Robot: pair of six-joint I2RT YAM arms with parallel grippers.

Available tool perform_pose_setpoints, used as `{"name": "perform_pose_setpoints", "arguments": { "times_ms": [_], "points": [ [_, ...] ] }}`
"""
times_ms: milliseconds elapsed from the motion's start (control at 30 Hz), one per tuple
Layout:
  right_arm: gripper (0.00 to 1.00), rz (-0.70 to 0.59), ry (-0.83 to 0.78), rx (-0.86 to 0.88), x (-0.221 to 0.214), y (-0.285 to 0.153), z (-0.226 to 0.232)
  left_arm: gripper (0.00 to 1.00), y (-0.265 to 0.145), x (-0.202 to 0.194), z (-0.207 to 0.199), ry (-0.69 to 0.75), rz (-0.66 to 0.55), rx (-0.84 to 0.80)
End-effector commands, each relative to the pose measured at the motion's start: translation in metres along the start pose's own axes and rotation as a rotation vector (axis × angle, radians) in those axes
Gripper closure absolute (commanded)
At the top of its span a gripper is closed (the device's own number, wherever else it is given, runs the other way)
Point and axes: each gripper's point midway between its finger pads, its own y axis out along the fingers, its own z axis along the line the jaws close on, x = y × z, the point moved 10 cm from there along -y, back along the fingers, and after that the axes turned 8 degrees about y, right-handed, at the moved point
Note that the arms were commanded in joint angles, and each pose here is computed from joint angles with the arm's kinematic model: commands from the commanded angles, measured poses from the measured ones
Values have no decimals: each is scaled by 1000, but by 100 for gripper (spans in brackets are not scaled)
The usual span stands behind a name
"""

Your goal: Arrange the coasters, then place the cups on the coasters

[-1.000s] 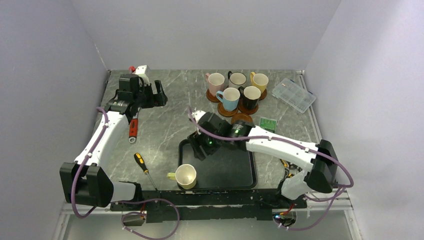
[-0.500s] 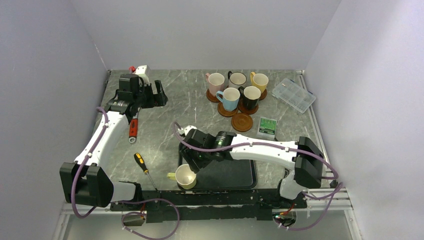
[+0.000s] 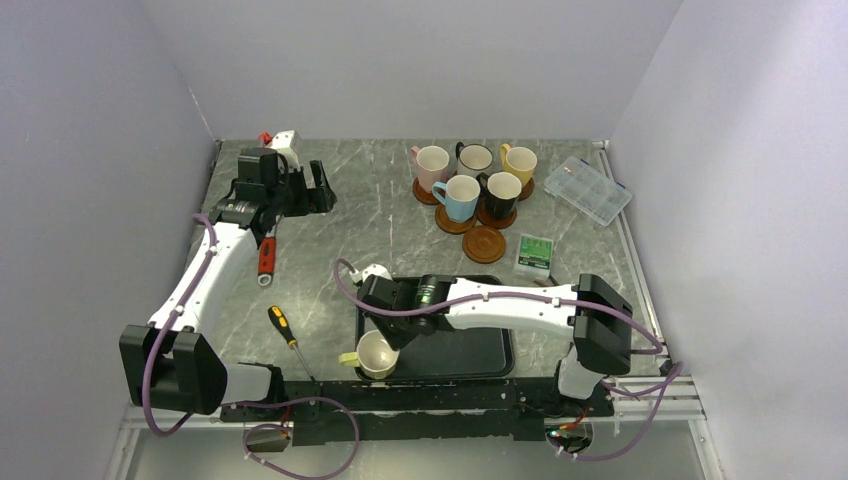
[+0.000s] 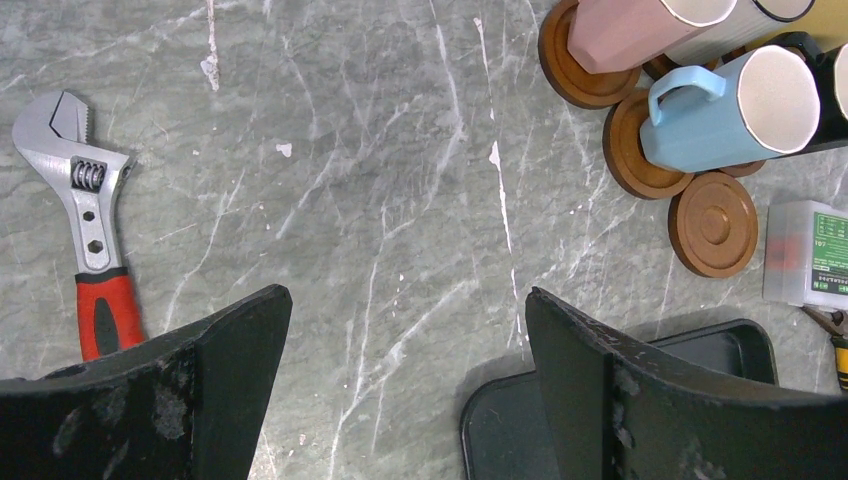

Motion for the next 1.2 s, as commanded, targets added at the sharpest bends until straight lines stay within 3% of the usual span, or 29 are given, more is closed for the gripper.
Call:
{"name": "perform_pose_setpoints", "arguments": {
  "times_ms": [0,100,433,867,1167],
  "points": [
    [91,-36,46,-12,10,-11,9,7,-6,11,-2,0,-56,-18],
    [100,-64,72,-28,14,-19,10,6,-6,10,-2,-1,-57,-17],
    [100,-156,160,-187,36,-66,-10,6,-10,12,-2,0,-73,-2],
    [100,-322,525,-420,64,-123,-170,6,-20,15,0,14,-110,37],
    [100,-386,607,-498,92,-128,-246,6,-17,14,1,16,-99,38]
  ]
}}
